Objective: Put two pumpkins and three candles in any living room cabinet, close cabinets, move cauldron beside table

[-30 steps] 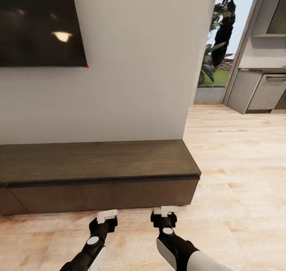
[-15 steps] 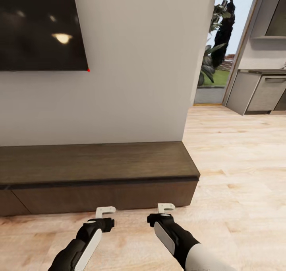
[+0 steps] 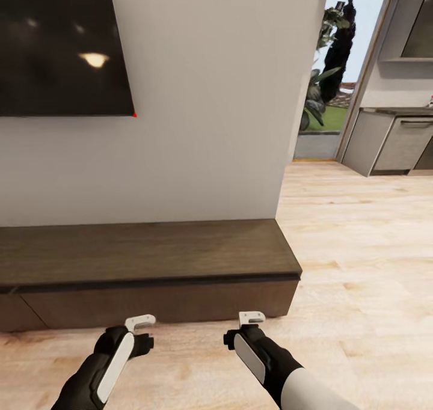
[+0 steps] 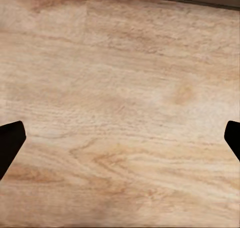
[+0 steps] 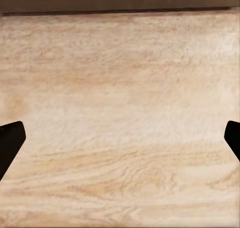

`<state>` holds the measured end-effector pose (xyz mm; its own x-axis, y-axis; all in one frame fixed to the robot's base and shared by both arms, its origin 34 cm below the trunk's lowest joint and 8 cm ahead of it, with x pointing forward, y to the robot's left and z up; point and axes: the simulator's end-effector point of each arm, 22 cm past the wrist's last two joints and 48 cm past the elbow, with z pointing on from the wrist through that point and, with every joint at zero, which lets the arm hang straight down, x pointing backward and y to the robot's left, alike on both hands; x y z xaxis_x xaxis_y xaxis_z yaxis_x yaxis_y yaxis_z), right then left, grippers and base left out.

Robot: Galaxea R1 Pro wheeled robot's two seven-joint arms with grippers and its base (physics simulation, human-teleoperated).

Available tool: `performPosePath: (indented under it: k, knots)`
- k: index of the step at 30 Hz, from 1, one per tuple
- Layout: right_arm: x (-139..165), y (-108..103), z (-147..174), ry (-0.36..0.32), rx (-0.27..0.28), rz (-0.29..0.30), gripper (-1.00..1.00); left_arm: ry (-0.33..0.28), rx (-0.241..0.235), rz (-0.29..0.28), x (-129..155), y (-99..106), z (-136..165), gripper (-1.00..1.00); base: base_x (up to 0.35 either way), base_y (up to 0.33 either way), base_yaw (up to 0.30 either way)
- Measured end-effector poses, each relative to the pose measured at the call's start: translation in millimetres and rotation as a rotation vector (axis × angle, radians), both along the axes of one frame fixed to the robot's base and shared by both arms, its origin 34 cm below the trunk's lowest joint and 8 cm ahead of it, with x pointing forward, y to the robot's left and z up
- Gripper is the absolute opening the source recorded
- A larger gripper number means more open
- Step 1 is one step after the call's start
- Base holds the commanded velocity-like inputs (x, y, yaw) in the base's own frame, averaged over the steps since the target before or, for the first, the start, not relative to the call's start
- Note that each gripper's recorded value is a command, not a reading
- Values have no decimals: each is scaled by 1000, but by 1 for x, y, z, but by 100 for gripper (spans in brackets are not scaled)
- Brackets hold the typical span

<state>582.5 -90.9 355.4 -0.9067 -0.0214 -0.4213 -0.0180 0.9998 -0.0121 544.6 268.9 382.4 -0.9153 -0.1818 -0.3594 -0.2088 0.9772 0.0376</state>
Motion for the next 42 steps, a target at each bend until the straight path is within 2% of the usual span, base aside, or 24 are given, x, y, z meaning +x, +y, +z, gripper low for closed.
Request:
performPosePath:
  k: [2,5,6,7,9,12,17,21,25,32,42]
  knots:
    - [4,2,8,-8,9,-3,100,14,4,41,-2,20,5,100,0,0,0]
    - [13,8,24,-25,27,-3,100,29,49,72,-4,62,15,100,0,0,0]
    - [11,10,27,-5,28,11,100,53,86,73,-8,91,26,100,0,0,0]
    - [11,10,29,-1,28,14,100,54,85,78,-7,96,30,100,0,0,0]
    - [11,11,34,5,28,18,100,53,77,130,-8,113,40,100,0,0,0]
    - [12,11,40,7,28,18,100,51,74,167,-9,127,49,100,0,0,0]
    - [15,11,51,6,27,18,100,46,132,205,-11,173,71,100,0,0,0]
    - [17,11,60,7,27,19,100,46,159,263,-17,210,86,100,-104,0,0]
    - [18,11,68,8,26,19,100,53,163,286,-20,222,94,100,-297,0,54]
    - [20,11,79,16,27,19,100,59,165,290,-18,223,107,100,-323,0,158]
    - [21,9,94,27,13,27,100,70,165,287,-16,221,122,100,-32,0,182]
